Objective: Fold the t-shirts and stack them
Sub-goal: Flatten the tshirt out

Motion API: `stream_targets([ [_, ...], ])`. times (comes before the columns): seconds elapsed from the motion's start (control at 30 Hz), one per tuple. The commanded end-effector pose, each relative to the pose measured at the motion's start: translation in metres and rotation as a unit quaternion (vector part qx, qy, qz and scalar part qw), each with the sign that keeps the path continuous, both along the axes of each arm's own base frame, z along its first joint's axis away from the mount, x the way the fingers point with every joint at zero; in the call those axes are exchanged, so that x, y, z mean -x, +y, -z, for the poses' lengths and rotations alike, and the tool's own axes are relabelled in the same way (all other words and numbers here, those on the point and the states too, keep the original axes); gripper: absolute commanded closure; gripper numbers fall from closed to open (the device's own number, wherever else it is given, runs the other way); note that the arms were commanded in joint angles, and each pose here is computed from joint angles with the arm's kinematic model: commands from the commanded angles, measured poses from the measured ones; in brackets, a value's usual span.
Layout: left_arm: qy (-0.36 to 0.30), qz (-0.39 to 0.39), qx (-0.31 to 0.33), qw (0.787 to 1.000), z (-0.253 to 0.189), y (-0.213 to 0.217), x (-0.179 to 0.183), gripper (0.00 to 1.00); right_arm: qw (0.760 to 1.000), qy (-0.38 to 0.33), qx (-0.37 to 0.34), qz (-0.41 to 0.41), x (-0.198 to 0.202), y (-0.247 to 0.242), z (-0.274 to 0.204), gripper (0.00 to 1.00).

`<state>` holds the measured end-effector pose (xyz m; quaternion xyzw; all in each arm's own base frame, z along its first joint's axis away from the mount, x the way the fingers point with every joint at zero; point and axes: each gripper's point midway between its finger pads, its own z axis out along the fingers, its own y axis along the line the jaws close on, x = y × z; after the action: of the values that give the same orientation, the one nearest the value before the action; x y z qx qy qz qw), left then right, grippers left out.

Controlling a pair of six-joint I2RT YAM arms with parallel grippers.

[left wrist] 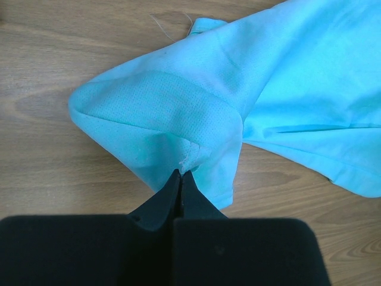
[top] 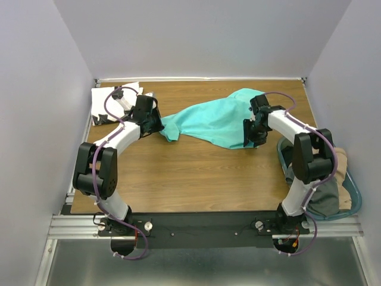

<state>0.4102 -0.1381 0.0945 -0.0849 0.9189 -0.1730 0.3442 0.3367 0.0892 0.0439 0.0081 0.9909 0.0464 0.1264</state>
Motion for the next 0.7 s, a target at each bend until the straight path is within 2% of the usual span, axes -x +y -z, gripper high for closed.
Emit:
stream_targets([
  [0.0,-0.018,0.009,0.014,1.000,-0.015,-0.006,0.004,1.00,0.999,-0.044,0.005,0.007,-0.038,0.000,0.003,0.45],
  [0.13,-0.017,0.008,0.012,1.000,-0.015,-0.005,0.006,1.00,0.999,-0.054,0.004,0.003,-0.057,0.003,0.009,0.45],
  [0.37,-0.012,0.006,0.012,1.000,-0.013,-0.004,0.008,1.00,0.994,-0.105,-0.005,-0.002,-0.097,0.011,-0.014,0.45],
  [0.67,-0.001,0.009,0.013,1.000,-0.005,-0.007,0.007,1.00,0.992,-0.124,0.016,0.001,-0.098,0.002,-0.021,0.44],
])
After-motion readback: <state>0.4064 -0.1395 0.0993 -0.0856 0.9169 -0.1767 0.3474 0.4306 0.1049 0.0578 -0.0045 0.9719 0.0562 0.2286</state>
